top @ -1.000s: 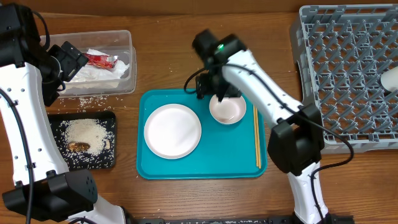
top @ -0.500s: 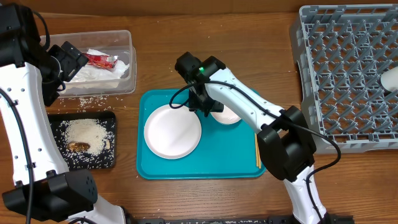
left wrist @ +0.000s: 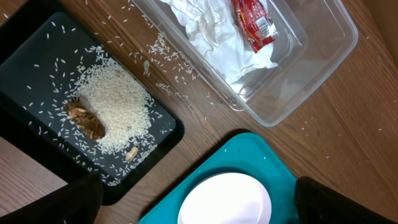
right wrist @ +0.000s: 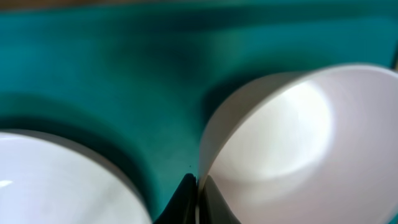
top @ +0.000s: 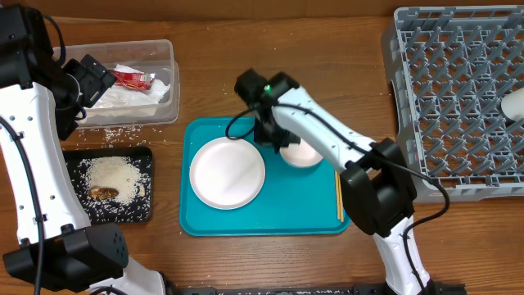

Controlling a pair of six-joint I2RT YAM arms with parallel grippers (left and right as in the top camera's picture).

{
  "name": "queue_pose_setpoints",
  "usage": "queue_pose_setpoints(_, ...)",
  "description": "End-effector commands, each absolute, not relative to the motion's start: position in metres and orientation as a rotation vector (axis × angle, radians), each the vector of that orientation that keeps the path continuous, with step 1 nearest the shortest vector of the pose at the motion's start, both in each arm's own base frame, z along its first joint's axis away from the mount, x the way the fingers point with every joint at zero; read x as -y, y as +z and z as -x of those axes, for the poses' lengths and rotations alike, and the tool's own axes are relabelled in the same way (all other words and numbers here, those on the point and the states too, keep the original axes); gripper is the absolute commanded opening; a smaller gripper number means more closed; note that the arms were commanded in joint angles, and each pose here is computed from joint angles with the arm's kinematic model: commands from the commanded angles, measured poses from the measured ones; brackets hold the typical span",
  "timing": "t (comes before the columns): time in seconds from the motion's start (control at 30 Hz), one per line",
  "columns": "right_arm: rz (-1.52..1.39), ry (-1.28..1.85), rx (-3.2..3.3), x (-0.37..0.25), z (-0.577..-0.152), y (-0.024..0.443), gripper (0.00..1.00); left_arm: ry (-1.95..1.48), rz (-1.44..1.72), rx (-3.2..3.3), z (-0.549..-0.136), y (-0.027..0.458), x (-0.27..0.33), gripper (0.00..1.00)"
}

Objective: Sort waste into correct bins and load items into the dishwasher
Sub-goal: 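Carry the pink saucer with the right gripper into the dish rack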

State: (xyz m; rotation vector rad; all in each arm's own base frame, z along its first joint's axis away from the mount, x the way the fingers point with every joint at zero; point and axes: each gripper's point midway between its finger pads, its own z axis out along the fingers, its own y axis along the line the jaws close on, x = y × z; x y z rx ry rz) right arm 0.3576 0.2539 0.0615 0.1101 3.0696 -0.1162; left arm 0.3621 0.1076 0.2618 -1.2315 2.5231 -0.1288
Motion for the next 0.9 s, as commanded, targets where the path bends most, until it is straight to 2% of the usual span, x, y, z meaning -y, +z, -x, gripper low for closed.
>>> queue_pose_setpoints(0.0, -0.123, -0.029, -2.972, -0.250, -0.388, 0.115, 0.04, -0.132, 1.237, -2.530, -0.365, 0.258, -0.105, 1.00)
queue_pose_setpoints(0.13, -0.059, 0.028, -2.888, -0.226, -0.413, 0.174, 0.04, -0.132, 1.238, -2.530, -0.365, 0.258, -0.106, 1.00)
queue_pose_setpoints(0.27, -0.146, 0.116, -2.710, -0.157, -0.452, 0.255, 0.04, -0.132, 1.238, -2.530, -0.365, 0.258, -0.106, 1.00)
queue_pose_setpoints(0.43, -0.303, 0.404, -2.424, -0.032, -0.485, 0.346, 0.04, -0.132, 1.238, -2.530, -0.365, 0.258, -0.106, 1.00)
queue_pose_setpoints(0.5, -0.367, 0.582, -2.243, 0.047, -0.494, 0.379, 0.04, -0.132, 1.238, -2.530, -0.365, 0.258, -0.106, 1.00)
queue_pose_setpoints(0.67, -0.416, 0.636, -2.003, 0.173, -0.502, 0.397, 0.04, -0.132, 1.238, -2.530, -0.365, 0.258, -0.105, 1.00)
queue_pose_setpoints(0.87, -0.477, 0.523, -1.895, 0.279, -0.518, 0.365, 0.04, -0.132, 1.238, -2.530, -0.365, 0.258, -0.106, 1.00)
